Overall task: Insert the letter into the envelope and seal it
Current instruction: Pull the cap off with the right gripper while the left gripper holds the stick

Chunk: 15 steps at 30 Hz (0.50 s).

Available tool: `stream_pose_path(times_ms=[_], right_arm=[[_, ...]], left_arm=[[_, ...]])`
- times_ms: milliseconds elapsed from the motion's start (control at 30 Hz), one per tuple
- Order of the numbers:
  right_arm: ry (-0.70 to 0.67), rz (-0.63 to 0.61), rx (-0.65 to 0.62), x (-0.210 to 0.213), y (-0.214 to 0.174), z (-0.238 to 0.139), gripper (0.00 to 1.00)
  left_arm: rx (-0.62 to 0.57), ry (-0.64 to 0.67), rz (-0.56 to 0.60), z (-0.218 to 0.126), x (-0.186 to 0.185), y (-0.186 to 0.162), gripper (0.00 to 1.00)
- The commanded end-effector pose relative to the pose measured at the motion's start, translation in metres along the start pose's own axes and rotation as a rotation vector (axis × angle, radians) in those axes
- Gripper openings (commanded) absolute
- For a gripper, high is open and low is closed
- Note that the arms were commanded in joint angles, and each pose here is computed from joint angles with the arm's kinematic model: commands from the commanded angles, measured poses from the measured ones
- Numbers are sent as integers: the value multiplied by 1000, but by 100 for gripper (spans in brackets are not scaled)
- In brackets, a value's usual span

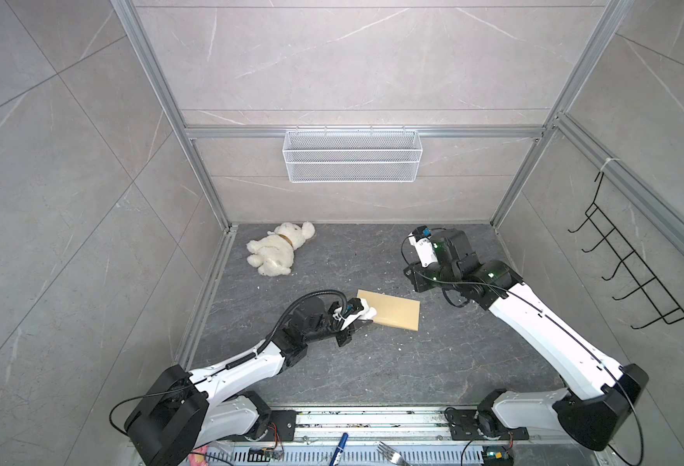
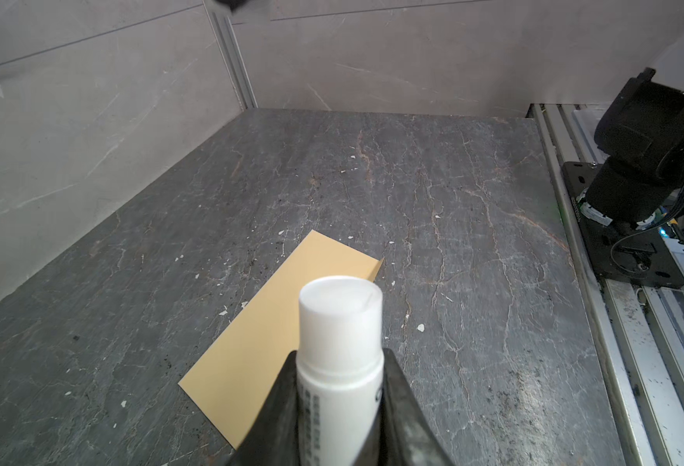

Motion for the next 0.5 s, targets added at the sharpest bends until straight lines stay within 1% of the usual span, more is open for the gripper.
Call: stream_pose_path(times_ms=[0, 100, 167, 467], right_arm=[[-129, 61, 40, -34, 2, 22, 6], [-203, 102, 80, -60, 1, 47, 6], [-228, 126, 105, -74, 0, 64, 6], [-288, 212, 189, -121, -12, 128, 6]], left_arm=[[-67, 66, 4, -6, 11, 18, 0], [-76, 84, -6, -9, 13, 21, 0], [-78, 98, -10, -10, 15, 23, 0], [-59, 135, -22, -16, 18, 23, 0]])
Point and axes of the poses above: each gripper's point midway between its finger pads, its own z axis out along the fingers, its own x axis along the line the jaws close on, y = z × x, the point moved 6 cm from there along -z, back along the fingers, and after that the axes turned 14 degrees about z, right-handed, at the moved point
